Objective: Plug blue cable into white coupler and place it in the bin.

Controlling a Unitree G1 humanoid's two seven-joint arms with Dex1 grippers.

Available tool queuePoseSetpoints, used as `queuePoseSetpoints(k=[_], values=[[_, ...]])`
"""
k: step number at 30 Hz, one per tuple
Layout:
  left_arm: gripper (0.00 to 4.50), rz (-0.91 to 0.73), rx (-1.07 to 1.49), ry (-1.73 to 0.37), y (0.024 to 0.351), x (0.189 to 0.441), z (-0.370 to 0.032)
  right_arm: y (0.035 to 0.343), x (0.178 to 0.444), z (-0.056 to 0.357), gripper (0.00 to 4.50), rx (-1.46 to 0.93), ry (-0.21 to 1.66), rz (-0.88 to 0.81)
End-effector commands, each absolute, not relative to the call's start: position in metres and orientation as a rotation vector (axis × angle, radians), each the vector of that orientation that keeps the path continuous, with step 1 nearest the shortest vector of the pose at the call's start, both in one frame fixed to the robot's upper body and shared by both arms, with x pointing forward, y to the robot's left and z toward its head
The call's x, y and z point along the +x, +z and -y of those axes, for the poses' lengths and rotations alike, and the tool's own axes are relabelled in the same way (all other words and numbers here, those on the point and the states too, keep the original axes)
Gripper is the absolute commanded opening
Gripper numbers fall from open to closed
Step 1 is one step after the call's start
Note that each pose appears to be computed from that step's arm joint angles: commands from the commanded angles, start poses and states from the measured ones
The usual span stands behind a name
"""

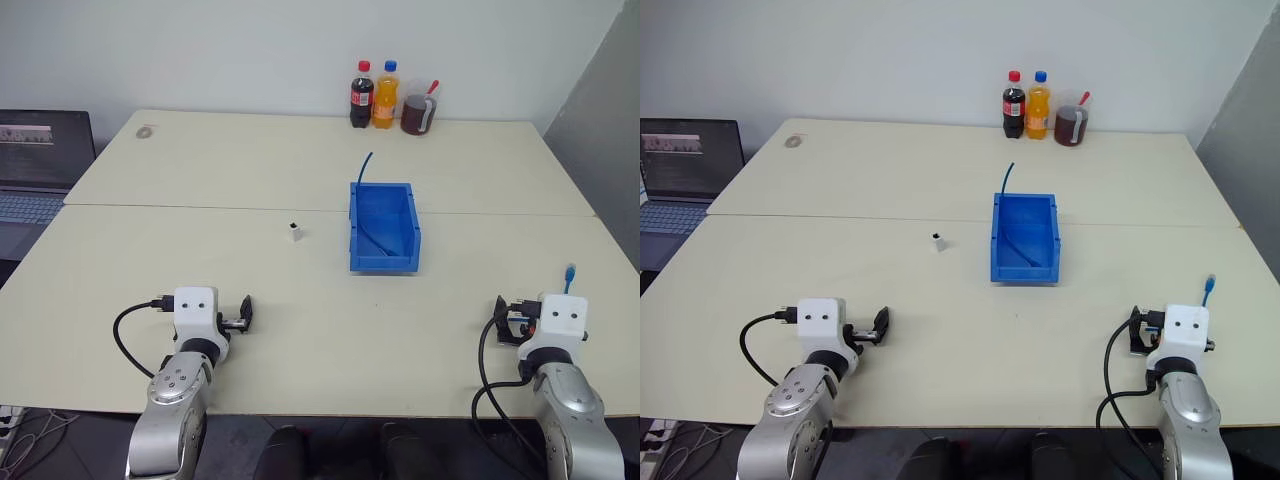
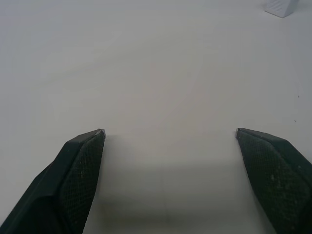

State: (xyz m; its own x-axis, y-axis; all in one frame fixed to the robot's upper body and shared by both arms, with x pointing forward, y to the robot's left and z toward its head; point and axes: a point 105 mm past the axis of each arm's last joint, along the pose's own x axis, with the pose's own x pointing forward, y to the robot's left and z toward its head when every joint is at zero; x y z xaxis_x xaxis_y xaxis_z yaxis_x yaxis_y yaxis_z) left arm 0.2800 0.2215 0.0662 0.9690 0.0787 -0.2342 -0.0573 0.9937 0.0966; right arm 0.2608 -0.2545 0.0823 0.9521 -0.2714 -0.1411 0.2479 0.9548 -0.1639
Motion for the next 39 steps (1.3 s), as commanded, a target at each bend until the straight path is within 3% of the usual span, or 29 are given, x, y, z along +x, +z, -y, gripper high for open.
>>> queuePoseSetpoints(k=[1, 5, 8, 12, 20, 28, 39], values=[[4.50, -0.210, 0.097, 0.048, 0.073, 0.282, -0.217, 0.094, 0.261, 0.258, 4.46, -0.165, -0.278, -0.116], [4.50, -0.148, 0.139, -0.103, 0.093, 0.299, -0.200, 0.100, 0.260, 0.264, 4.46, -0.179, -0.314, -0.108], [4.50, -0.020, 0.145, -0.476, 0.151, 0.328, -0.149, 0.115, 0.257, 0.282, 4.46, -0.214, -0.393, -0.088], [4.50, 0.034, 0.233, -0.840, 0.189, 0.344, -0.088, 0.126, 0.260, 0.301, 4.46, -0.210, -0.452, -0.090], [4.50, 0.055, 0.335, -1.470, 0.203, 0.318, 0.011, 0.118, 0.275, 0.343, 4.46, -0.099, -0.478, -0.216], [4.50, 0.106, 0.365, -1.514, 0.203, 0.330, 0.041, 0.107, 0.295, 0.347, 4.46, 0.073, -0.375, -0.267], [4.50, 0.105, 0.350, -1.502, 0.199, 0.327, 0.037, 0.083, 0.302, 0.361, 4.46, 0.140, -0.411, -0.354]])
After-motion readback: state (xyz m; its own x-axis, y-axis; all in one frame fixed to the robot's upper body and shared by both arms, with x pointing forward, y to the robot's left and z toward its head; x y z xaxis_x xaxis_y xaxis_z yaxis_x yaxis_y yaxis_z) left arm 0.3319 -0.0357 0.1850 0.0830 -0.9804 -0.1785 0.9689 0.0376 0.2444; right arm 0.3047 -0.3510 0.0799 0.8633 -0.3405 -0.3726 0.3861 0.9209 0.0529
